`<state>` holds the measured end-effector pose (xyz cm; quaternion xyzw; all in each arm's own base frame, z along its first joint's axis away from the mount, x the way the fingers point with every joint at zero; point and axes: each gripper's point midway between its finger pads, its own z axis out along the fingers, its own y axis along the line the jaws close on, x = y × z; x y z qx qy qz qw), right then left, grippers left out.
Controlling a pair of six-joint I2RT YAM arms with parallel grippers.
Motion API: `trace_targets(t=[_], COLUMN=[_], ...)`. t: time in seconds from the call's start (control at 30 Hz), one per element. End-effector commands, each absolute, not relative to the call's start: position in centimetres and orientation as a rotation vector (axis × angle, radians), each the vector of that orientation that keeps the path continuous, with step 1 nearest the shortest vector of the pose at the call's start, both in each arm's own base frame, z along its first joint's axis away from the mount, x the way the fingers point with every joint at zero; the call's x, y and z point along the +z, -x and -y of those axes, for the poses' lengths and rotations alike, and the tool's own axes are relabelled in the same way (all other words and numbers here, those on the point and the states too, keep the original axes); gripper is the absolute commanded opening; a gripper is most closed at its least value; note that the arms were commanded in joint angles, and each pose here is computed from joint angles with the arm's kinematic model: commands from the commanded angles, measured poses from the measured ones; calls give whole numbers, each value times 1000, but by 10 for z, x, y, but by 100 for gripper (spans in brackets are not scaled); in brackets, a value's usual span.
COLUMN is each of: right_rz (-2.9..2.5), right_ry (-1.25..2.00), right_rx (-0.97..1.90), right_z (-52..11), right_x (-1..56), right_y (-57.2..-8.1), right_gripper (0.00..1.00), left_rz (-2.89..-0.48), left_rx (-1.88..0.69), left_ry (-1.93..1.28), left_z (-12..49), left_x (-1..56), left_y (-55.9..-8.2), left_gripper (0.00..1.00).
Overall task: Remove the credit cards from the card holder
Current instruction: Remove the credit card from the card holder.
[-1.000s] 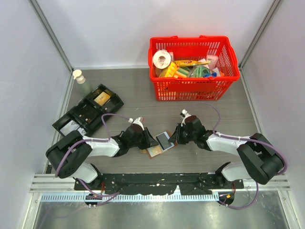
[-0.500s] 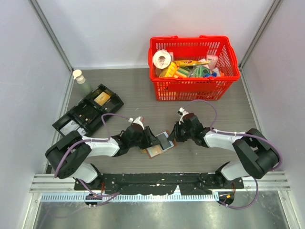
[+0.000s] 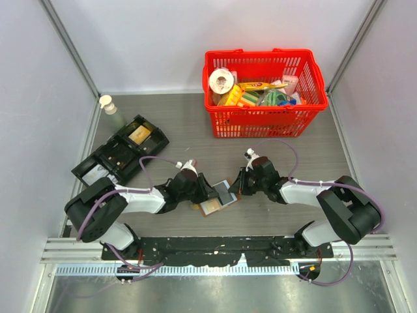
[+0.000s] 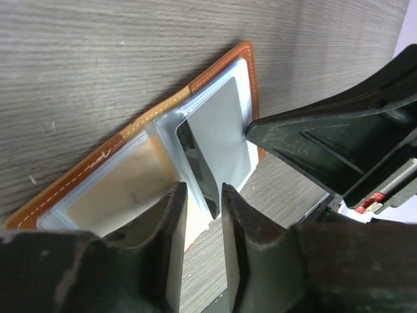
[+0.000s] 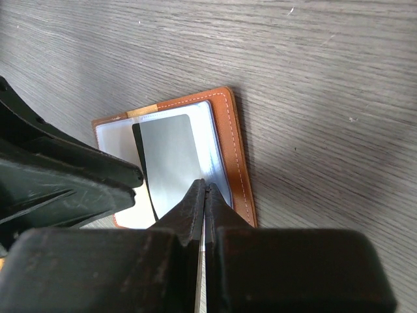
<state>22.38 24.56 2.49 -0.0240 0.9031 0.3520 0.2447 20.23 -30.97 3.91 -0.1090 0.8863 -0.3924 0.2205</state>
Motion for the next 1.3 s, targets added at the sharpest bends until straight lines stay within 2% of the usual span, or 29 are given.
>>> trace_targets(t=[0.0, 0.13, 0.3, 0.73, 0.9, 1.0, 1.13, 1.27], right_rz=[-2619, -2616, -2616, -2605, -2604, -2602, -2603, -2623], right_ry=[52, 52, 51, 47, 47, 47, 45, 33], right_rx=[877, 879, 877, 894, 904, 909, 905, 875], right_z=[-228, -228, -227, -229, -231, -231, -230, -226], right_x=[-7, -5, -6, -3, -2, -2, -2, -8], right_y=[-197, -197, -197, -197, -197, -197, -197, -195], right_gripper=[3, 3, 3, 3, 3, 3, 3, 3], left_rz=[-2440, -2424, -2455, -2528, -2512, -2506, -2491, -2486], left_rx=[-1042, -987, -987, -1015, -1030, -1032, -1018, -996], left_ry=[333, 351, 317, 256, 254, 255, 258, 267], left_z=[308, 296, 300, 317, 321, 321, 316, 307], left_x=[35, 32, 27, 15, 17, 17, 19, 23], left_y=[-207, -208, -206, -196, -197, -198, -198, -195], left_gripper=[25, 22, 25, 24, 27, 20, 0, 0])
